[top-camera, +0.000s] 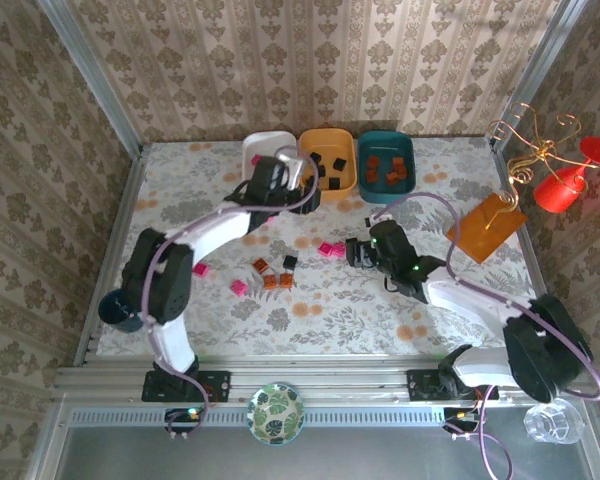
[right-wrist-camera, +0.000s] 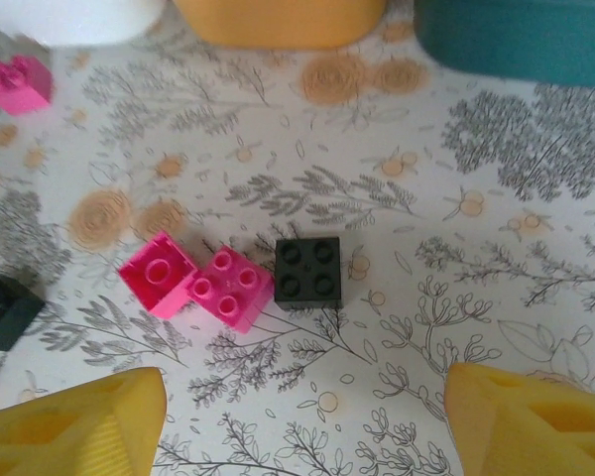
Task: Sort the legos into containers by color
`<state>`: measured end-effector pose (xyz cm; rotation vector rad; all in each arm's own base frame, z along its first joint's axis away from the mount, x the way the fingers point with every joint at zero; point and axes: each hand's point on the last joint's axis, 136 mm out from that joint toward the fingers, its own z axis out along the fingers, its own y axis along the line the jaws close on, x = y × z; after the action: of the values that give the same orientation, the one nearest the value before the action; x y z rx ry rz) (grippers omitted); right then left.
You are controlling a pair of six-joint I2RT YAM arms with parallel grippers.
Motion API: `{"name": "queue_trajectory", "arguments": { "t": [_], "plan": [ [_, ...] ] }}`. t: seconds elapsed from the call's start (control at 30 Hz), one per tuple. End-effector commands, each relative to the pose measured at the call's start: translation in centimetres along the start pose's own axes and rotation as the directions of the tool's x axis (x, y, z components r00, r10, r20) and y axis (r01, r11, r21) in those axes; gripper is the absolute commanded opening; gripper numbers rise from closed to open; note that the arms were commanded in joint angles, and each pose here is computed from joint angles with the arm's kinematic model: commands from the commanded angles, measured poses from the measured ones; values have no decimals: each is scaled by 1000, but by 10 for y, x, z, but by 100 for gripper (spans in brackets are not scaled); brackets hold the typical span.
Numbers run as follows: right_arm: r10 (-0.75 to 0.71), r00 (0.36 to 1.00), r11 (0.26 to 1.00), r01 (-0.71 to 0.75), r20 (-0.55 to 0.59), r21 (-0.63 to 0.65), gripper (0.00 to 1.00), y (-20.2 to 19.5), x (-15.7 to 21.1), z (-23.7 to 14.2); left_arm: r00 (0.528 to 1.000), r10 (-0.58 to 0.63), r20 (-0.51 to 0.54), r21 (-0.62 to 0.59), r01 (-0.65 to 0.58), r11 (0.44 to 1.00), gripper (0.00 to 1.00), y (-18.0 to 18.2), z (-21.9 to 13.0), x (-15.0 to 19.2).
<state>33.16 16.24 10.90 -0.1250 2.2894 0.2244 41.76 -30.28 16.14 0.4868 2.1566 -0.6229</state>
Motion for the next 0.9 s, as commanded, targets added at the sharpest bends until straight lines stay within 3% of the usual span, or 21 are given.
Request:
{"name": "queue_trajectory", "arguments": {
  "t": [0.0,0.2,0.4,0.67,0.87],
  "plan": [
    [10,998,999,-7,-56,50,74,-3,5,12,995,-77,65,49,74,996,76,-3,-22,14],
    [14,984,995,3,-178,100,70,-8,29,33,988,-140,70,70,135,988,76,-8,-56,53],
    [23,966,990,13,-256,138,66,-12,41,53,984,-139,114,68,132,989,76,-12,-77,67],
    [22,959,984,29,-283,174,62,-15,43,70,983,-130,128,71,122,990,76,-11,-91,75],
    [46,962,990,-7,-269,143,67,-4,37,82,986,-113,124,71,104,992,76,-12,-97,79]
  ]
}}
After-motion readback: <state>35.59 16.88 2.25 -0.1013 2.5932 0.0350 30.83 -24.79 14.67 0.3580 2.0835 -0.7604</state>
